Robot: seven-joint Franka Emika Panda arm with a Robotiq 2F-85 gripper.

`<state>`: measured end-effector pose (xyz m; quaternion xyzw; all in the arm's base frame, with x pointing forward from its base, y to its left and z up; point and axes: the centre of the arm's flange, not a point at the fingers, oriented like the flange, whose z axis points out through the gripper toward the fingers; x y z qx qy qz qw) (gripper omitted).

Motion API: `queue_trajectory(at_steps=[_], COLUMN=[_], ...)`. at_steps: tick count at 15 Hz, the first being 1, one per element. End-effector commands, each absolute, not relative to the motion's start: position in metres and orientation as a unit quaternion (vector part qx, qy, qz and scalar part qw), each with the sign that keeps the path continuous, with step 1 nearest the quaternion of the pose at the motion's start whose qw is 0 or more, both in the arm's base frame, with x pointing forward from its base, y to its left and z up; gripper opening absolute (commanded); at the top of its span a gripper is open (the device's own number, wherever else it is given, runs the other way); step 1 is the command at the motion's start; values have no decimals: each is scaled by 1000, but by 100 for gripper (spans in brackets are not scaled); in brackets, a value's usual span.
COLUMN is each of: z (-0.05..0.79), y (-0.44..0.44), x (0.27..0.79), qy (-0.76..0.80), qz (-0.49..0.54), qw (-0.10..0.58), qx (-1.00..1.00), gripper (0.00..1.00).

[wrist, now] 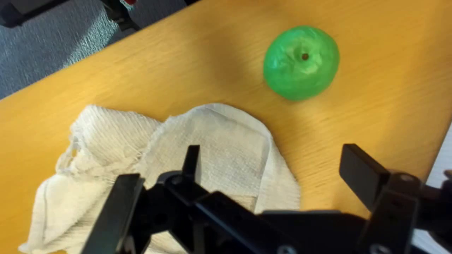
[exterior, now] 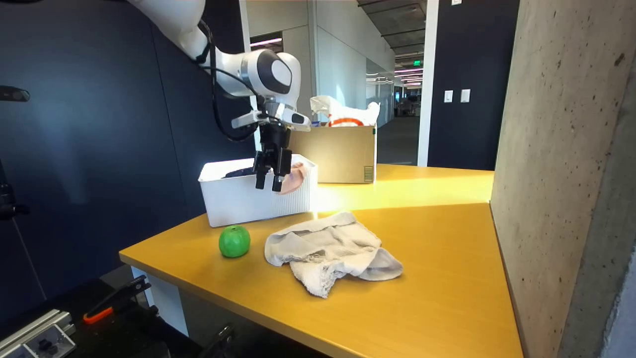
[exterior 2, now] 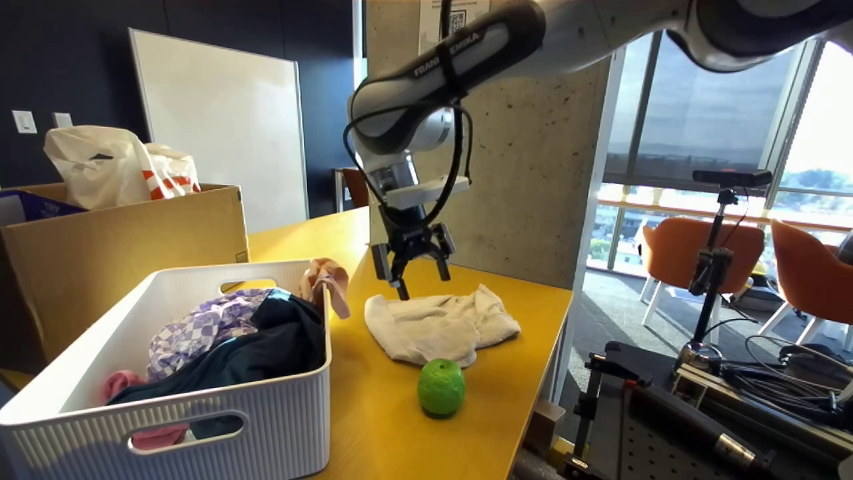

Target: Put the apple on the towel and cover it, then put it in the basket

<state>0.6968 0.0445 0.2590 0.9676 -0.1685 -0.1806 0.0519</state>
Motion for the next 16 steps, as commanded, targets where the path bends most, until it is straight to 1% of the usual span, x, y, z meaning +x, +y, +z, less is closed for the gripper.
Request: queue_trajectory(at_steps=[1,4,7,8,12,16], z=[252,262,267,268,267,240], y=[52,54,53,61,92,123], x=[704,719,722,712,642,609], qy=[-170,-175,-173,-167,-172,-177], qz=[-172,-150,-138,-130,-92,-64], qw=[54,52,48,46,58,66], qx=[969,972,974,976,979,980], gripper=[100,100,100,100,100,100])
